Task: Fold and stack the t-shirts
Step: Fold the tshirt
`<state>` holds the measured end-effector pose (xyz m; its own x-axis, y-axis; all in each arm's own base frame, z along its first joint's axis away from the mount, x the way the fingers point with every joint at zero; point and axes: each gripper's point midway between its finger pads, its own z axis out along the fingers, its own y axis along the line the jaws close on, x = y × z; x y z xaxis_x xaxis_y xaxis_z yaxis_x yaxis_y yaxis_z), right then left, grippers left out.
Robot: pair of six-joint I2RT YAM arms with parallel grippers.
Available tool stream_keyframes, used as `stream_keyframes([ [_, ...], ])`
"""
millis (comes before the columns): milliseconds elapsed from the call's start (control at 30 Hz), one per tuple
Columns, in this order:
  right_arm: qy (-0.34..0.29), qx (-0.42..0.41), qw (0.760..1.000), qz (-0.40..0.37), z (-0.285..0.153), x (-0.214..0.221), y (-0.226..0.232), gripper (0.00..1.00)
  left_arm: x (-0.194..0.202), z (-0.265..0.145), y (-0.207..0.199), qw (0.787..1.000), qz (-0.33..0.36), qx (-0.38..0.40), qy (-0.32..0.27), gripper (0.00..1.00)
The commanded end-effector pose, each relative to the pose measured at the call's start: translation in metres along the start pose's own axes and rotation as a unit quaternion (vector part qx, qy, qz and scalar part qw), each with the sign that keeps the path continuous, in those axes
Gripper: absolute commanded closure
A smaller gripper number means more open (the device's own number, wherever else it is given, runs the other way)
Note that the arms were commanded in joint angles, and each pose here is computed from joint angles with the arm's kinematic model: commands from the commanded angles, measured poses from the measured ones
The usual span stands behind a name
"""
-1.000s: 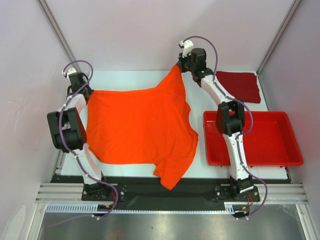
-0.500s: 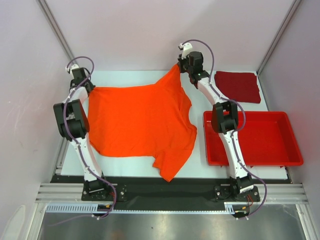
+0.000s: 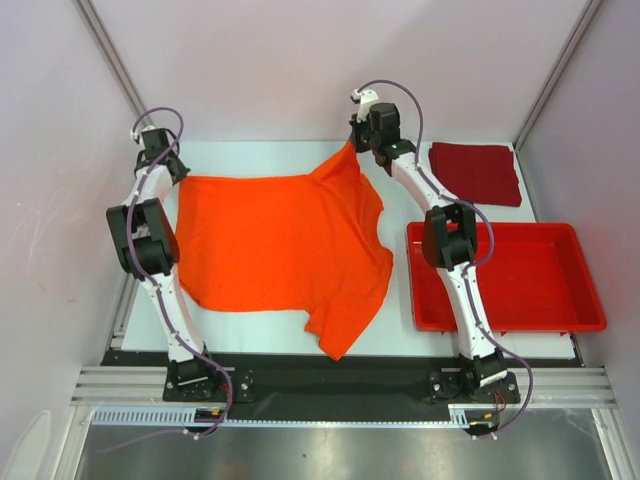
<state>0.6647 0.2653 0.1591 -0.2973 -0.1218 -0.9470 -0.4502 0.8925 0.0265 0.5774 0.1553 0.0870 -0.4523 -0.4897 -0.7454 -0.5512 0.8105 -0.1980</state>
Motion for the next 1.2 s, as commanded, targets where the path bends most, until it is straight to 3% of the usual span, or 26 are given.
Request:
stream_keyframes([
  [0,-0.012,-0.027,0.999,0.016,-0.048,-0.056,0.036,1.00,-0.007,-0.014,-0.004,1.000,-0.014,0.005,0.027,1.00],
  [400,0.075,-0.012,0.993,0.092,-0.089,-0.039,0.066,1.00,0.017,-0.033,0.007,0.996,-0.030,-0.016,0.087,1.00],
  [600,0.129,0.010,0.984,0.119,-0.108,-0.019,0.064,1.00,0.017,-0.048,0.021,0.995,-0.019,-0.036,0.090,1.00],
  [900,0.170,-0.027,0.977,0.124,-0.148,0.000,0.097,1.00,0.017,-0.054,0.052,0.992,-0.024,-0.066,0.101,1.00],
  [1167,0.221,-0.018,0.965,0.138,-0.171,0.031,0.100,1.00,0.022,-0.050,0.069,0.989,-0.005,-0.091,0.118,1.00],
])
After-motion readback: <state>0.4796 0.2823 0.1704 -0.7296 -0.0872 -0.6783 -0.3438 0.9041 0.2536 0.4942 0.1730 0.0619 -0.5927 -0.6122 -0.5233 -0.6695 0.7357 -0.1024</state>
